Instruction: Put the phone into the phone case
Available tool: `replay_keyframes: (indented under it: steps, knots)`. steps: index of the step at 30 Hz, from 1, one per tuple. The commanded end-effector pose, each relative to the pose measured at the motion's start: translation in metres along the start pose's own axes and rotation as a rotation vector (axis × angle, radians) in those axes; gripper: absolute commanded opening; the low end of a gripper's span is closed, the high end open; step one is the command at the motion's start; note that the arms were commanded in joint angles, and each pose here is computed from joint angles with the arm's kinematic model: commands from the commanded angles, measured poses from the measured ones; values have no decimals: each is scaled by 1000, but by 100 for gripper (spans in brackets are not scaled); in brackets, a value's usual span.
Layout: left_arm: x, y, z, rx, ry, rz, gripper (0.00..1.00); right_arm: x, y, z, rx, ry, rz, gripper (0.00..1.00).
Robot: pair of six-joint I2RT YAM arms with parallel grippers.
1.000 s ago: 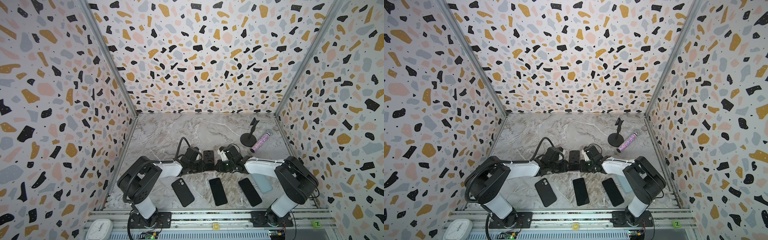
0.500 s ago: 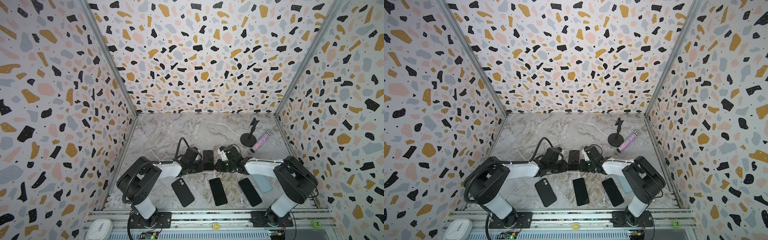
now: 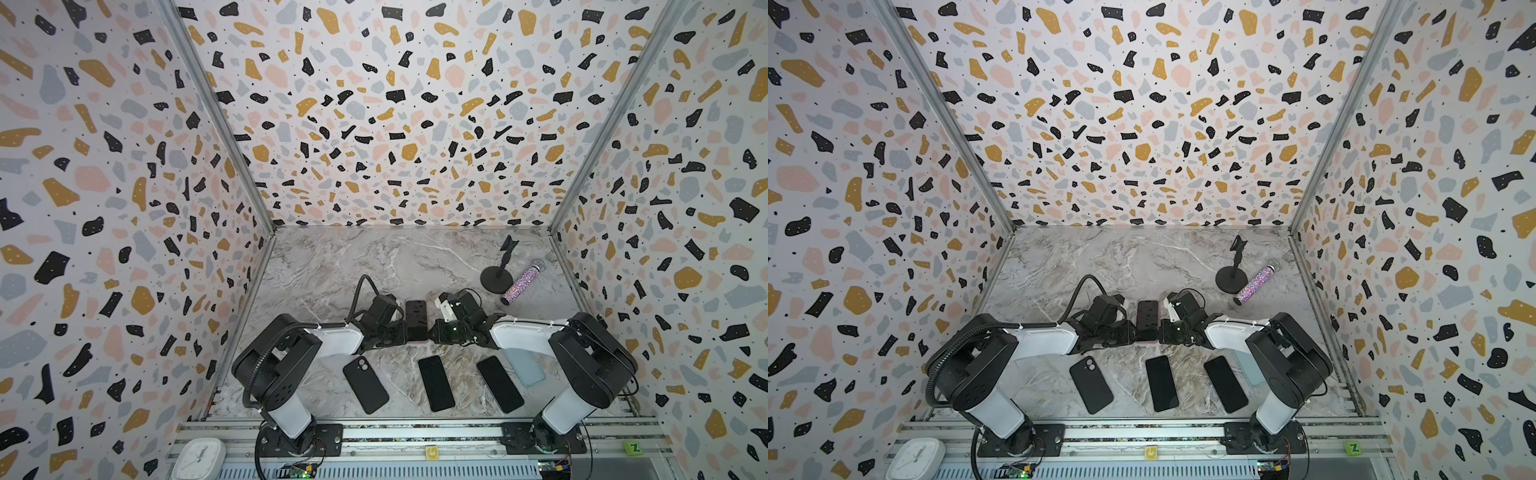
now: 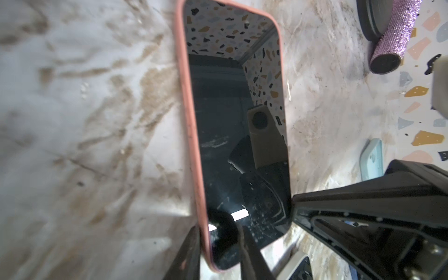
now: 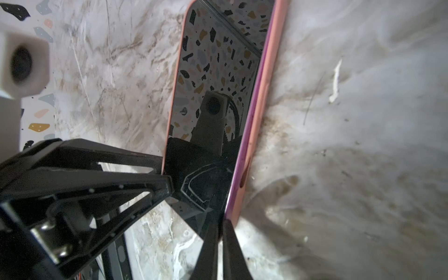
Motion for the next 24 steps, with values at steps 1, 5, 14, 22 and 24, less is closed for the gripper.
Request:
replay_keyframes:
  steps: [1,5,14,22,24]
  knots:
    - [4,-18,2,-38,0,88,36,14,3,9,47,1,17,12]
    - [5,-19,0,-47,-2,94,40,14,4,10,49,7,20,15]
    - [5,-22,4,-56,2,108,50,5,9,10,58,7,38,18]
    - [0,-23,10,-45,2,126,52,-5,-2,11,62,9,85,18]
    - [0,-23,11,-47,3,126,52,-4,-1,10,65,-4,82,19]
Point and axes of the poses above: each gripper's point midway between its finger pads, its own x axis back along the fingers, its own z axis along the line the jaws close on, y = z × x, the point moved 3 cm from there along x, back along the fingers, and after that the axes turned 11 degrees about x, right-handed, at the moved point
